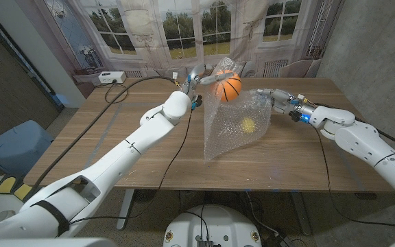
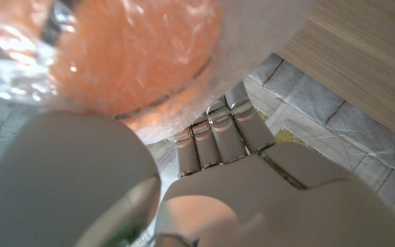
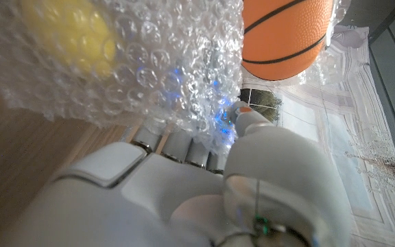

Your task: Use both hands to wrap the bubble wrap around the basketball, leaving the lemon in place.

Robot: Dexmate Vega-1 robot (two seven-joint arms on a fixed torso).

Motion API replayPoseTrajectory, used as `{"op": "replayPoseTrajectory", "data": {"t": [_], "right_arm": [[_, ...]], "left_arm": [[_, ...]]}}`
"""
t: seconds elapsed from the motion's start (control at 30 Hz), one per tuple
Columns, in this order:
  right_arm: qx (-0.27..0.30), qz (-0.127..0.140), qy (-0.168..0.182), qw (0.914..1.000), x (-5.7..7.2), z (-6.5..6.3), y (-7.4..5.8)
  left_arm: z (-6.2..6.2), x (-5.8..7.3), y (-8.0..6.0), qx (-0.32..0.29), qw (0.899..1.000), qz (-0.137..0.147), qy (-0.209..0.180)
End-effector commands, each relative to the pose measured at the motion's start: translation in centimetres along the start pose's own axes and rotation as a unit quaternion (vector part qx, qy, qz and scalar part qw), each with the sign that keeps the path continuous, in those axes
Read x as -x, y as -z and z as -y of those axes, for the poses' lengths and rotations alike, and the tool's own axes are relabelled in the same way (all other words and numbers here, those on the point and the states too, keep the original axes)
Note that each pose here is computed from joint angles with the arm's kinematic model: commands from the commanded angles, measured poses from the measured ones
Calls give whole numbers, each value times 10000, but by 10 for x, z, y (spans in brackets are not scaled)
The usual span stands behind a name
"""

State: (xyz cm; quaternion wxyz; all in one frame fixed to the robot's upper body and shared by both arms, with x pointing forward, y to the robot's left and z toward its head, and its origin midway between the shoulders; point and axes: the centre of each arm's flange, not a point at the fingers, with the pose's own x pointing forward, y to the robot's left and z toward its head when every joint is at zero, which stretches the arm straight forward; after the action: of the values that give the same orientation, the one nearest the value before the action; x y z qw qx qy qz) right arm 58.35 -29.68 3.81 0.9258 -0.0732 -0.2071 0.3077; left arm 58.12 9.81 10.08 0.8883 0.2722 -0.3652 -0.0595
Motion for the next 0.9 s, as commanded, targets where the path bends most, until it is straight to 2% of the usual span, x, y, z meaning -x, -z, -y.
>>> {"op": "replayPoseTrajectory", "data": {"t": [0.03, 0.4, 0.57, 0.9], "right_arm": [[436, -80, -143, 9989, -27, -32, -22], [957, -326, -524, 9935, -57, -65, -39], [1247, -483, -607, 9892, -69, -80, -42], [1647, -706, -605, 9819, -83, -96, -45]], "left_arm": [[-19, 17, 4, -396, 9986, -353, -78], [-39, 36, 2, -774, 9944, -713, -107], [-47, 43, -1, -1031, 9907, -882, -52], [-54, 55, -7, -1868, 9733, -1326, 147]]}}
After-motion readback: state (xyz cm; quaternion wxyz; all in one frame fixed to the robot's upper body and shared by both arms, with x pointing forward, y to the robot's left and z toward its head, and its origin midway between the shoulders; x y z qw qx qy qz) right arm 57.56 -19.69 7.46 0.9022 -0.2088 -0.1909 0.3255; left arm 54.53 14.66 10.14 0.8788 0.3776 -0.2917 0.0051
